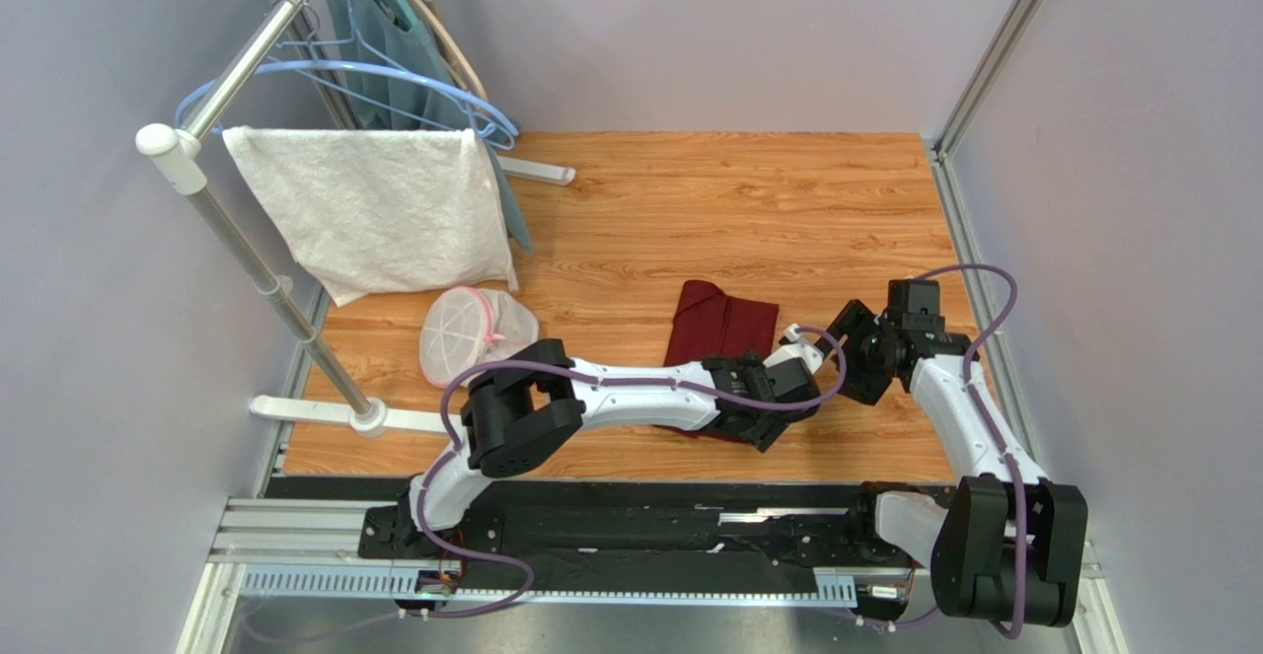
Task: Fold the napkin into a case and place the utensils inside
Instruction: Pick up the 2/3-rectangle-folded napkin from the center of the board.
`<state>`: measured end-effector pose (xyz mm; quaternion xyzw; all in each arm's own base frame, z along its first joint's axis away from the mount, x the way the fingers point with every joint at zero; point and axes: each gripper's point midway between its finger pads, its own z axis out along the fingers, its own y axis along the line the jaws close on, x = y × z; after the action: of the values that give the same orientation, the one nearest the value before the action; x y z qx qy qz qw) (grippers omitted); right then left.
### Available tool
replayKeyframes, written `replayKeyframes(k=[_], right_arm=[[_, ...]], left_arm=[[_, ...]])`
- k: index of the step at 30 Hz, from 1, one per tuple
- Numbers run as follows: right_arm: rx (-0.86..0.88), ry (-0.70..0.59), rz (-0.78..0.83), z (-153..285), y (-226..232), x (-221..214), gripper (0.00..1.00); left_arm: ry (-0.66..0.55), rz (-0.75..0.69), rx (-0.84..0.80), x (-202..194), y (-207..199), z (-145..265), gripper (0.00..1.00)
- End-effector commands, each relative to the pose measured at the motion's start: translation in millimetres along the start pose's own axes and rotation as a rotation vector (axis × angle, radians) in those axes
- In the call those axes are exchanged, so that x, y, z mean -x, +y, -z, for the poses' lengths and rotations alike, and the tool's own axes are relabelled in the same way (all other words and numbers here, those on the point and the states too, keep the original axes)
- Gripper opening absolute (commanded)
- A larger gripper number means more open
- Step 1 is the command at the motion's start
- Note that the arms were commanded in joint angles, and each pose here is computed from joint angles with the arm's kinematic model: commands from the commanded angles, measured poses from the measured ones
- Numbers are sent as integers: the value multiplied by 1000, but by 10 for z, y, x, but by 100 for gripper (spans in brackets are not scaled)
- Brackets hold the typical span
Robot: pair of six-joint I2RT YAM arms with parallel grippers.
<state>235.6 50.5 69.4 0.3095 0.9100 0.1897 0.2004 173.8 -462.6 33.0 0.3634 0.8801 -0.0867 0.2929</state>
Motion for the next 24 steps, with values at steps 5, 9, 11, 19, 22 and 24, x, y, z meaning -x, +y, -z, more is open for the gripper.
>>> replayKeyframes(k=[5, 9, 11, 19, 22, 24], right_arm=[[122, 6, 71, -67, 243, 102, 71], [209, 72, 92, -209, 373, 10, 71], [226, 97, 110, -277, 412, -21, 73], [283, 120, 151, -385, 501, -128, 81], [300, 150, 135, -476, 513, -173, 81], [289, 175, 124, -548, 479, -215, 81]], left_arm=[[40, 29, -2, -42, -169, -51, 58], [50, 32, -5, -66, -160, -34, 42], [50, 32, -15, -55, -164, 12, 39], [13, 85, -80, 70, -116, 360, 0], [7, 105, -91, 94, -64, 437, 0], [5, 126, -98, 101, -40, 459, 0]])
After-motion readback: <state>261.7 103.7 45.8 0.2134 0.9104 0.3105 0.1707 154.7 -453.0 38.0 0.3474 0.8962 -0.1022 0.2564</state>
